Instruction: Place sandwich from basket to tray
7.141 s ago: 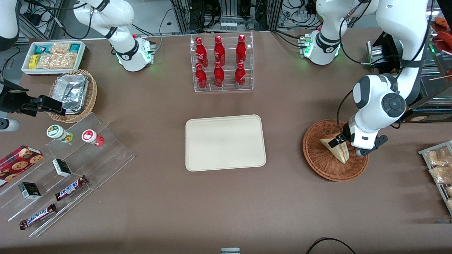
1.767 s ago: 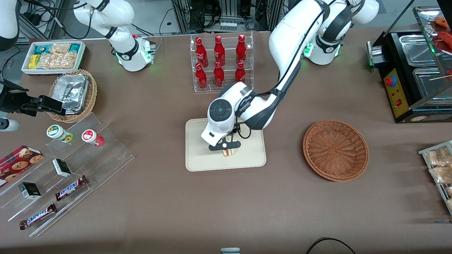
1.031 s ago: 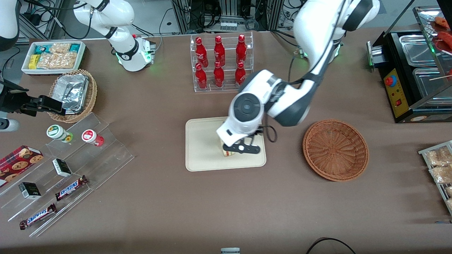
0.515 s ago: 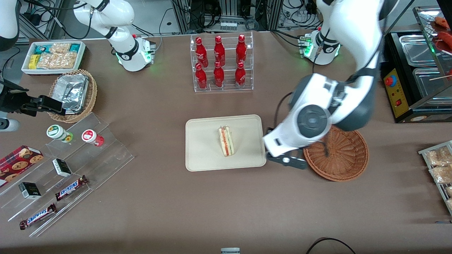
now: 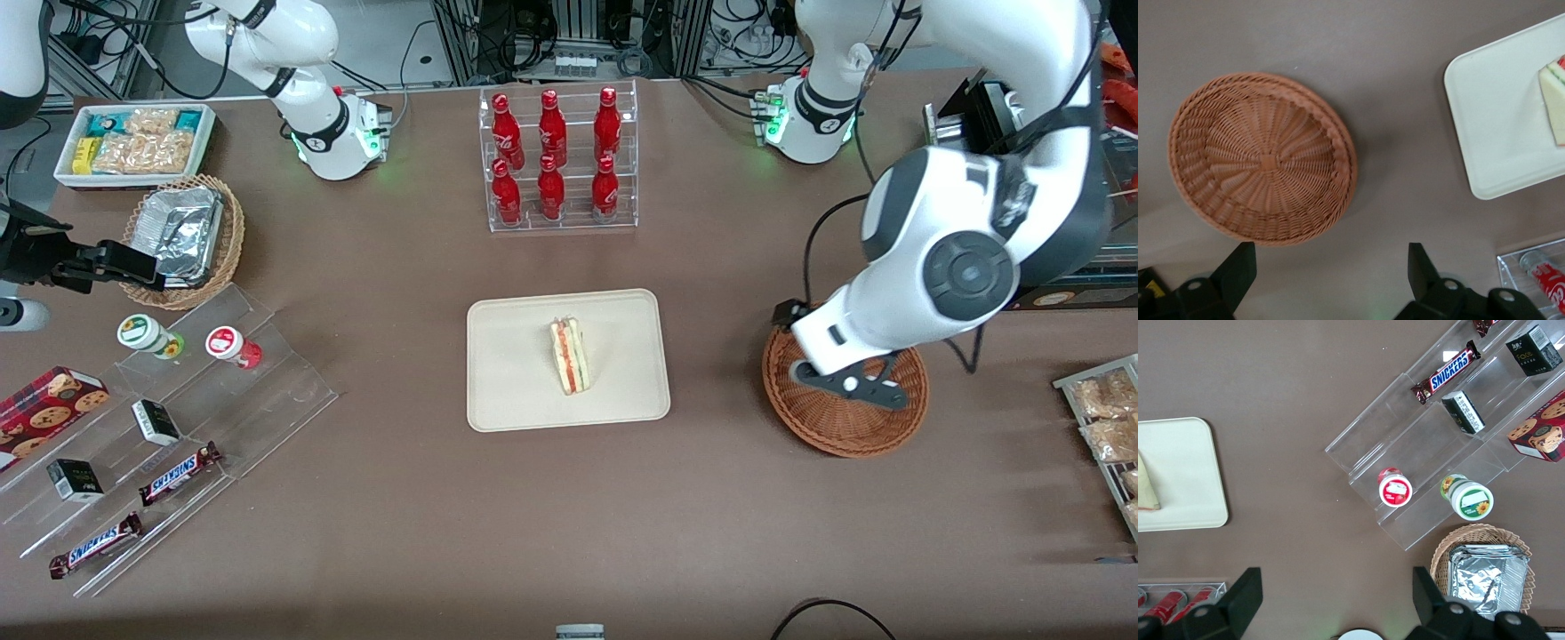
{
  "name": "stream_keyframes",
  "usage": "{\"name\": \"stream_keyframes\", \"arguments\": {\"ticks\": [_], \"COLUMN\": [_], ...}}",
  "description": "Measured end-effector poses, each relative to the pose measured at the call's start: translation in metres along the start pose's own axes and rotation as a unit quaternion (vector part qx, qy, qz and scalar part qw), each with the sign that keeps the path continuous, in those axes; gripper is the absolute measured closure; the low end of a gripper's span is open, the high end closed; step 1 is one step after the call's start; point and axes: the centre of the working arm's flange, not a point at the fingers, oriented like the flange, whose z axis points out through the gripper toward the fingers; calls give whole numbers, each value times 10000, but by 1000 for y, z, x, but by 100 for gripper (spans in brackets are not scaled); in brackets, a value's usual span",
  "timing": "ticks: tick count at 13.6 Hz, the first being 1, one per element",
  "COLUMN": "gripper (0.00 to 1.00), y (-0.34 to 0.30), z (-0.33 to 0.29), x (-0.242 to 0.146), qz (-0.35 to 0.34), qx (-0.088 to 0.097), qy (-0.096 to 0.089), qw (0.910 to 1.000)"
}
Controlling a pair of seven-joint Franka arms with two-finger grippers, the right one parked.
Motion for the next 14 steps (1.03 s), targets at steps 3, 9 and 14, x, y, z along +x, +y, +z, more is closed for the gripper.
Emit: {"name": "stream_keyframes", "arguments": {"ticks": [3, 9, 14], "gripper": [0, 0, 0], "y": [-21, -34, -63], "z": [-17, -59, -74], "x": [-22, -65, -86], "qz": [-138, -277, -544], "qx": [-8, 25, -38], "qy": [55, -8, -36], "qw": [9999, 9996, 9985]}}
